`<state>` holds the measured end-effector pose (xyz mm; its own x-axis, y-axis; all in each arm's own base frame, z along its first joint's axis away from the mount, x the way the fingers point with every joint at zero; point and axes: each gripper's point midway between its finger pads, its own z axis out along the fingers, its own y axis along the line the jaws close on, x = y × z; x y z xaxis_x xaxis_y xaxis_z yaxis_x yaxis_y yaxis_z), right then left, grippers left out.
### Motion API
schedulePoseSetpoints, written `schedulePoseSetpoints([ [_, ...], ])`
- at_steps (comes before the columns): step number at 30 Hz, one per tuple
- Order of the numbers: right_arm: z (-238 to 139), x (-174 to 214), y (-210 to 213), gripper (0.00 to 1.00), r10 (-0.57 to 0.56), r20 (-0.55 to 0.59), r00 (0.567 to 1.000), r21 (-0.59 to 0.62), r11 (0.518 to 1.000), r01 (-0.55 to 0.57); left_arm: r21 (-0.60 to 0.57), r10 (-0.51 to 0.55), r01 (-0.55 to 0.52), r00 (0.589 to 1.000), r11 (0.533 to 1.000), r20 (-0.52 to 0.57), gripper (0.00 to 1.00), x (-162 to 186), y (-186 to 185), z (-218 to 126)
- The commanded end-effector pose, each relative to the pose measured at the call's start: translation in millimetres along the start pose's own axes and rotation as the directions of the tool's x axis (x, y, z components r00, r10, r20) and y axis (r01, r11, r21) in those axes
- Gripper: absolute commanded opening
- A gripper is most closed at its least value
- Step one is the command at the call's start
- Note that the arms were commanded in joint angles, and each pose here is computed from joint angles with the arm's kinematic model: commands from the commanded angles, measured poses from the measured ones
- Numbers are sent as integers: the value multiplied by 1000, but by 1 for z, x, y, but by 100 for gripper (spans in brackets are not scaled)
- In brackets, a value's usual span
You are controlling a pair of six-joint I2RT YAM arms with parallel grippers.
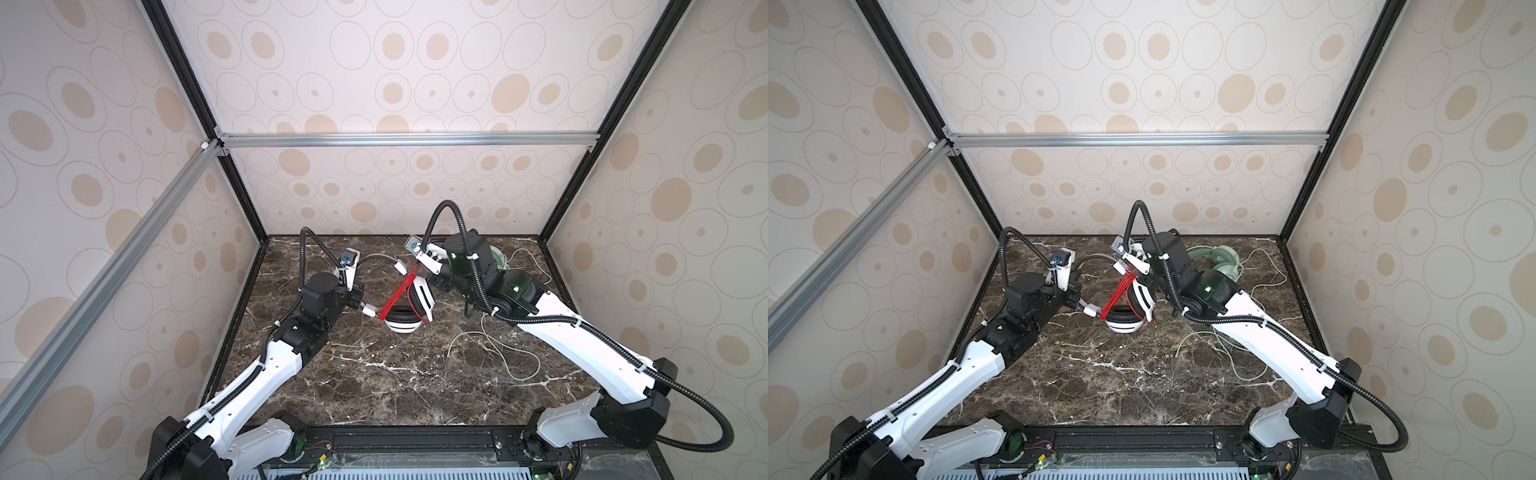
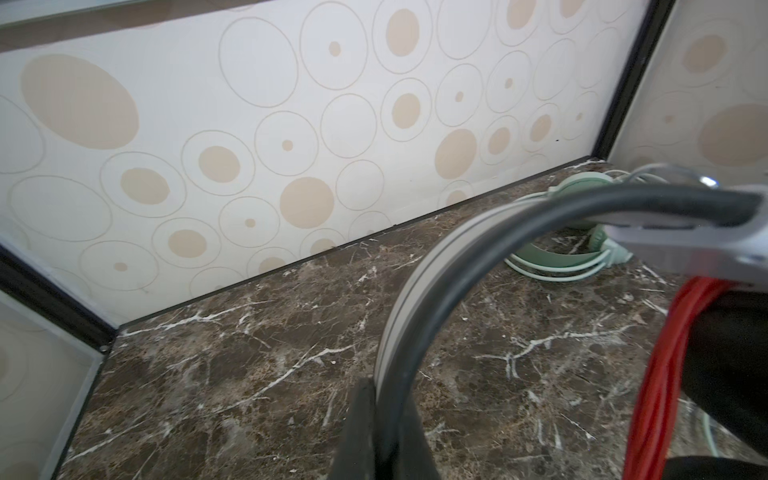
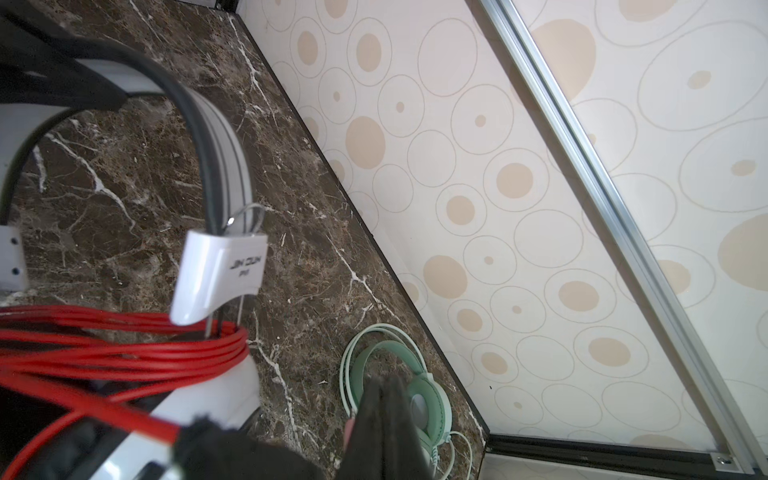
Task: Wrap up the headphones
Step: 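Swing the right gripper up over the headphones while the left gripper lowers them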
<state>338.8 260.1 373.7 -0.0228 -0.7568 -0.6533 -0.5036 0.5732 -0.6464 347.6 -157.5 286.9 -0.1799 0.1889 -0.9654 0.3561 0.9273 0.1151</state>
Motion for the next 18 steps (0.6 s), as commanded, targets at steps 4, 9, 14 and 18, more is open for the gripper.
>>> schedulePoseSetpoints([
  [4,5,16,-11,0,122,13,992,-28,992,-121,168,-37,25,997,985,68,0,-24,-24,-23],
  [9,8,33,-12,0,225,13,974,-78,972,-223,216,-72,50,993,975,97,0,-35,-30,-37],
  [14,12,45,-8,0,318,18,948,-125,941,-313,252,-104,69,986,965,130,0,-50,-33,-49],
  [18,11,49,-2,0,364,46,930,-163,921,-353,269,-129,79,977,960,172,0,-68,-33,-60],
])
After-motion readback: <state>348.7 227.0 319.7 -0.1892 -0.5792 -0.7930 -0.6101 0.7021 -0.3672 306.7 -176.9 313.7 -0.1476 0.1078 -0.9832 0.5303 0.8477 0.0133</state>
